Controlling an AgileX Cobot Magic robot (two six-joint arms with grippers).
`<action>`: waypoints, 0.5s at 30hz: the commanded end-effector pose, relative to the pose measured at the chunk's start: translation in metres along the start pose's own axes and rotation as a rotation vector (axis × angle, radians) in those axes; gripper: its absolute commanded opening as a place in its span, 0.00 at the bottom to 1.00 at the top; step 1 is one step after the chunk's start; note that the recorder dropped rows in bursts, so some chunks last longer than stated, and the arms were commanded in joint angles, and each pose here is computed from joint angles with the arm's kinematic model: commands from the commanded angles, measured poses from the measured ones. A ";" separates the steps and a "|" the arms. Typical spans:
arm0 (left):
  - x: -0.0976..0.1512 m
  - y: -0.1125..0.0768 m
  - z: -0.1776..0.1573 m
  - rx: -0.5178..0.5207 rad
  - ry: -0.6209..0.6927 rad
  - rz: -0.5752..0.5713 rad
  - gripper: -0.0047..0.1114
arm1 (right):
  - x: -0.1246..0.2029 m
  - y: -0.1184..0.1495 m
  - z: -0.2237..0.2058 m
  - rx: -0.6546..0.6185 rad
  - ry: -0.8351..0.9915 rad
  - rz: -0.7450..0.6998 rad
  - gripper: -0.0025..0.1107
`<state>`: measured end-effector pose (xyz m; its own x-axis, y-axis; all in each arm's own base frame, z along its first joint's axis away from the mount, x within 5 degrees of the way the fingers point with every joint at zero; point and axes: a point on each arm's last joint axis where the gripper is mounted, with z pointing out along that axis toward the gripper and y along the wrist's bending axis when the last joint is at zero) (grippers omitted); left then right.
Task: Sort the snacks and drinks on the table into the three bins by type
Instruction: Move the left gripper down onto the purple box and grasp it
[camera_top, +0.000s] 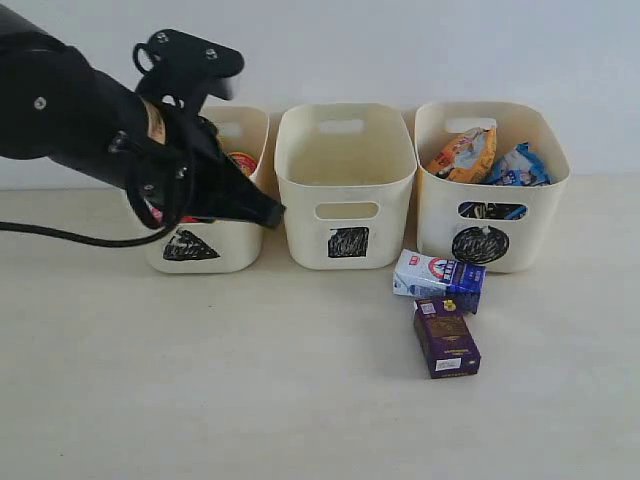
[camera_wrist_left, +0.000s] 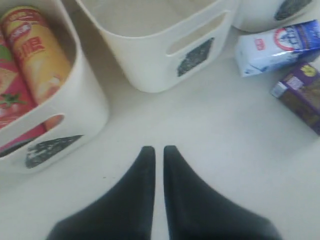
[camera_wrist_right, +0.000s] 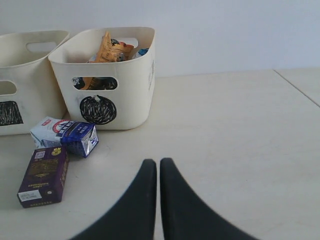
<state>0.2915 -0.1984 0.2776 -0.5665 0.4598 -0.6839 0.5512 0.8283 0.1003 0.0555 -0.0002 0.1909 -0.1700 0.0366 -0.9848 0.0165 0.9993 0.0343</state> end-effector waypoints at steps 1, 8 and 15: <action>0.003 -0.036 -0.004 0.101 0.014 0.017 0.08 | 0.000 0.000 0.000 -0.001 -0.015 0.001 0.02; 0.004 -0.079 -0.012 0.199 0.000 0.125 0.08 | 0.000 0.000 0.000 -0.002 -0.015 0.005 0.02; 0.000 -0.111 0.000 0.247 0.038 0.178 0.27 | 0.000 0.000 0.000 -0.002 -0.015 0.005 0.02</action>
<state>0.2352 -0.2757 0.2722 -0.4691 0.5828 -0.6635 0.7526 0.6570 0.0450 0.0555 -0.0002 0.1909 -0.1700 0.0366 -0.9848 0.0165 0.9993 0.0343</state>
